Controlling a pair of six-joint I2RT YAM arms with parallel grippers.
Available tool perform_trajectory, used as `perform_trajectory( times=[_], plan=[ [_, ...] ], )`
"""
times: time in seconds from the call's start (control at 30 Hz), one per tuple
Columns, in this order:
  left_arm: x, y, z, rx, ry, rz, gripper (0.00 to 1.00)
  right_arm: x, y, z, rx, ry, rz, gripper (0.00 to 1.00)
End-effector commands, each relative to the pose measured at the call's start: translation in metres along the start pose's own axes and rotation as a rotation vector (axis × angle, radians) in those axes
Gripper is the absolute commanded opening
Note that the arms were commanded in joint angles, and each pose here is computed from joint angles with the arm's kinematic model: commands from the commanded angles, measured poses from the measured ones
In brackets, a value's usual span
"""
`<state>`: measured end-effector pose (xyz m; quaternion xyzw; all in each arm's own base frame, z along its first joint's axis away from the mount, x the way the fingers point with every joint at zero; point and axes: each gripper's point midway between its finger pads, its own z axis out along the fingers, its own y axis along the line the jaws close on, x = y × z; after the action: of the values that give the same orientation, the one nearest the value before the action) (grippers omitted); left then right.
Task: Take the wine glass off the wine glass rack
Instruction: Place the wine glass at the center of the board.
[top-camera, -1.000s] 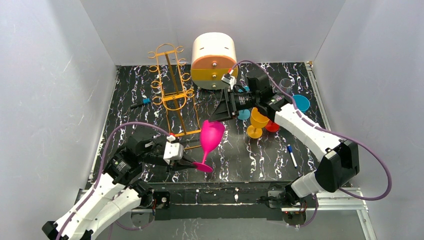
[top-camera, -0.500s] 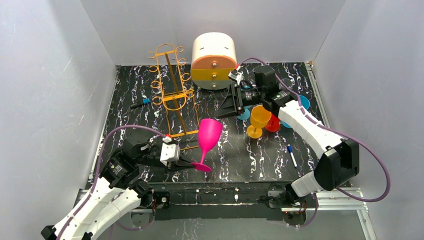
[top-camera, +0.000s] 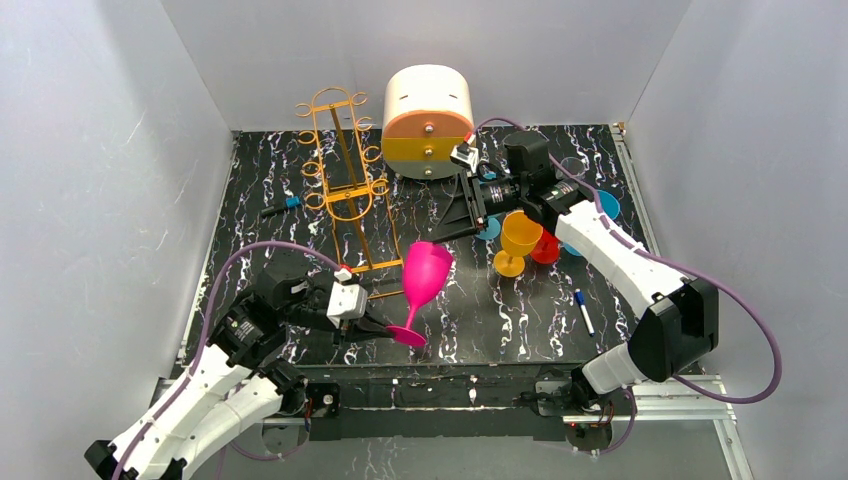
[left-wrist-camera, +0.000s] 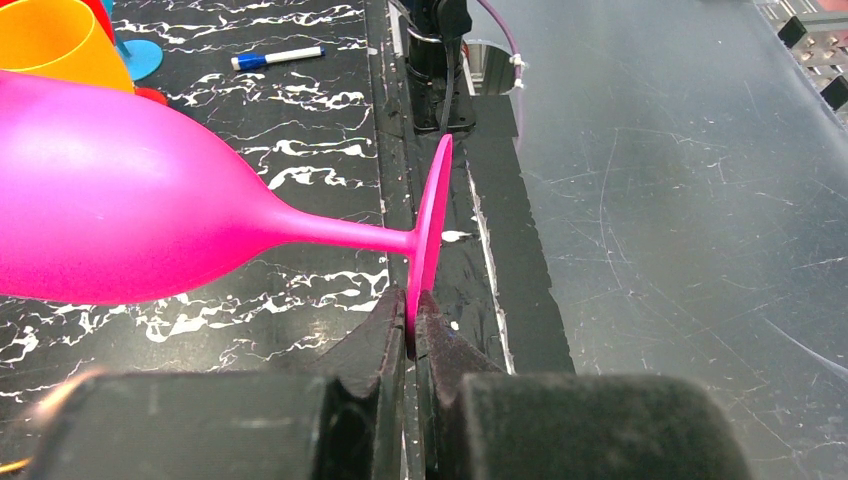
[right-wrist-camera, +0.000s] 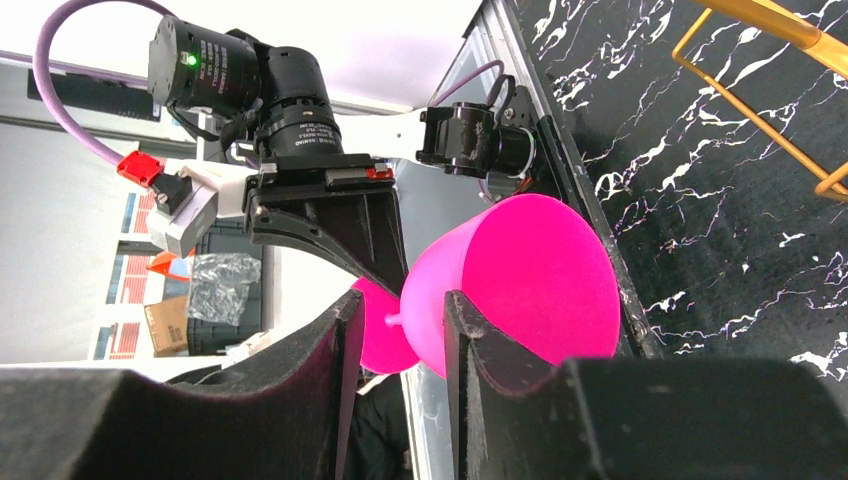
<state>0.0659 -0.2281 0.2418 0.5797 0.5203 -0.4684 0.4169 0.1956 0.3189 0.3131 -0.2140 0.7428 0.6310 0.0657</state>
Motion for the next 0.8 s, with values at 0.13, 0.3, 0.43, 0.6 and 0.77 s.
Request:
perform_trajectory(
  times=[0.13, 0.3, 0.43, 0.6, 0.77],
  plan=[
    [-0.019, -0.007, -0.004, 0.025, -0.050, 0.059, 0.00, -0.001, 0.004, -0.002, 0.020, -0.017, -0.074, 0.49],
    [-0.024, -0.005, -0.004, 0.020, -0.051, 0.060, 0.00, -0.012, -0.001, -0.001, 0.071, -0.068, -0.096, 0.53],
    [-0.025, 0.000, -0.003, 0.011, -0.044, 0.061, 0.00, -0.010, 0.003, 0.000, 0.037, -0.039, -0.070, 0.51],
    [-0.022, 0.002, -0.001, 0.014, -0.036, 0.055, 0.00, 0.013, 0.014, 0.005, -0.067, 0.082, -0.037, 0.44],
    [-0.023, 0.001, -0.002, 0.013, -0.039, 0.060, 0.00, 0.026, 0.024, 0.006, -0.144, 0.146, -0.051, 0.39]
  ],
)
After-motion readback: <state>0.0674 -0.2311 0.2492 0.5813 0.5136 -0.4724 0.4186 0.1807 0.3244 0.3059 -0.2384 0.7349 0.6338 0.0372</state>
